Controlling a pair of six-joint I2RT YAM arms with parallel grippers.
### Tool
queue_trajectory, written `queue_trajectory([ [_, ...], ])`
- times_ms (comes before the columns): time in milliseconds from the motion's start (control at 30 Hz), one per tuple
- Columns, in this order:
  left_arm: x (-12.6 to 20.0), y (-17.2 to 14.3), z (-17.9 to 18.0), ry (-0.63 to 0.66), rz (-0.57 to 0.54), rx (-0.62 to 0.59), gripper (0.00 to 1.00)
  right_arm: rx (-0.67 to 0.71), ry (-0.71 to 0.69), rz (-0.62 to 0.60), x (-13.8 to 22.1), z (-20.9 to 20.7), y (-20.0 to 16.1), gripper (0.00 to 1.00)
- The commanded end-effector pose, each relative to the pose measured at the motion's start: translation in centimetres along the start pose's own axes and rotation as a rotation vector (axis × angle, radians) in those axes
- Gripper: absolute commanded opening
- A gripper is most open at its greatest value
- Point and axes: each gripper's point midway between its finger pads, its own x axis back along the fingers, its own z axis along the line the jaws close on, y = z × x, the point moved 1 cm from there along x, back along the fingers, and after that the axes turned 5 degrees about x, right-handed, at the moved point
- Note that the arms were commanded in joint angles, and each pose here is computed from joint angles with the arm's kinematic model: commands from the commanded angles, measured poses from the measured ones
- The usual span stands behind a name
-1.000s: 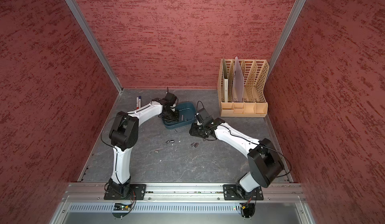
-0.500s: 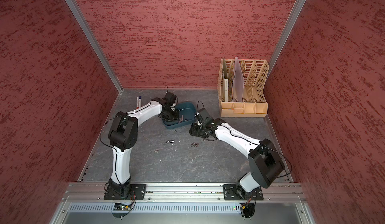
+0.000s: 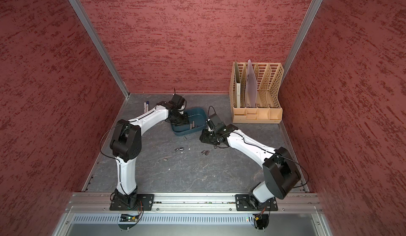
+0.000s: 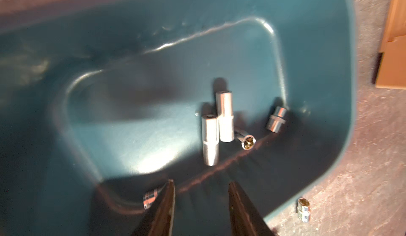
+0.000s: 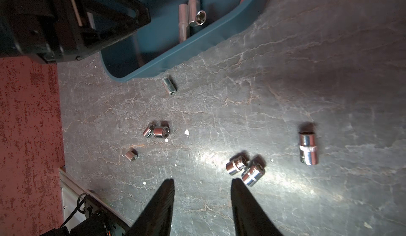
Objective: Put the socket on the desktop into the storage box
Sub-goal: Place the socket head in the storage box, then pick up the socket head at the center of the board.
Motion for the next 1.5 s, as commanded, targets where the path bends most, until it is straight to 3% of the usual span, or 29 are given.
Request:
queue_trajectory([
  [0,2.3,0.1,-0.7,-0.038,-0.027,-0.015,0.44,0.01,-0.009,-0.023,0.8,0.1,0.1,0.47],
  [767,7.1,-7.8,-3.2,-0.225,-0.009,-0.027,0.51,0.01,-0.098,-0.025,2.2,-1.7,0.9,0.47],
  [1167,7.0,-13.4,-4.1,-0.32,0.052,-0.003,0.54,0.002,-0.224,0.028,1.6,-5.2,1.3,0.49],
  [1467,6.1,-16.9,-3.2,-0.32,0.09,0.013,0.56,-0.006,-0.303,0.095,-0.3,-7.5,1.2,0.47],
])
